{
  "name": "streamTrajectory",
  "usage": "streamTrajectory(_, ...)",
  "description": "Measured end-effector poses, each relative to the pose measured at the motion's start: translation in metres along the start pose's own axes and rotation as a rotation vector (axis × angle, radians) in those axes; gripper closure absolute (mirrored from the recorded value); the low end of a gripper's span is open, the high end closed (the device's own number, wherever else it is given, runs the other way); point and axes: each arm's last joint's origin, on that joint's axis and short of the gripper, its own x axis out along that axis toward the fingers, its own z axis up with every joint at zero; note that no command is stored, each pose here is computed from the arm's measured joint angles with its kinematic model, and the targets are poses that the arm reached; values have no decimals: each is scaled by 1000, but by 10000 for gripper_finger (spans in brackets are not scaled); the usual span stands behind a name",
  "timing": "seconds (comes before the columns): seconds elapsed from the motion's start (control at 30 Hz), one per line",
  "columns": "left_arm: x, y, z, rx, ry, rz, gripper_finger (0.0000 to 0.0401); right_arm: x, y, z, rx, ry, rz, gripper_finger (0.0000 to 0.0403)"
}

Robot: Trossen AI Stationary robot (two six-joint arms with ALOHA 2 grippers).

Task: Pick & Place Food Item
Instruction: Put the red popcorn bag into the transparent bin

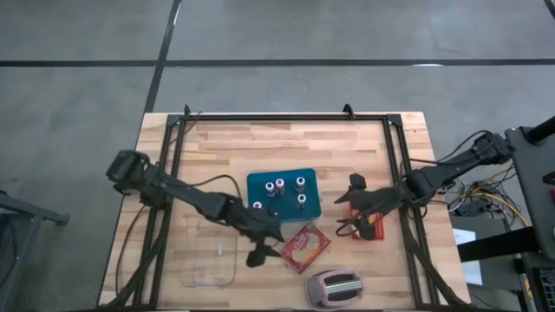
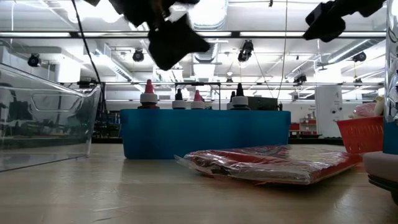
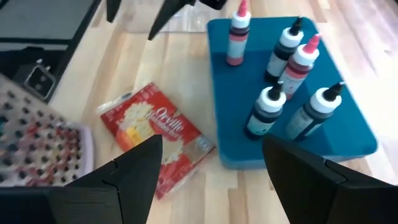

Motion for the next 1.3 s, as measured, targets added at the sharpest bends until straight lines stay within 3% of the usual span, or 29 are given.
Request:
streamTrajectory(0.2, 21, -3, 13, -125, 14, -25, 151, -5, 11, -5, -19, 39, 35, 133)
streamTrajectory(0.53, 56, 16, -7, -279, 146, 35, 149, -14, 25, -20, -64, 121, 42, 133)
streamTrajectory(0.73, 58, 31, -6, -332, 140, 57, 148, -17, 29, -22, -83, 122, 67, 133)
streamTrajectory(0.9, 54, 49, -2, -467, 132, 124, 148, -18, 30, -23, -84, 121, 74, 133)
streamTrajectory(1.3, 53, 51, -2, -485, 147, 122, 148, -18, 29, -24, -89, 135, 75, 133)
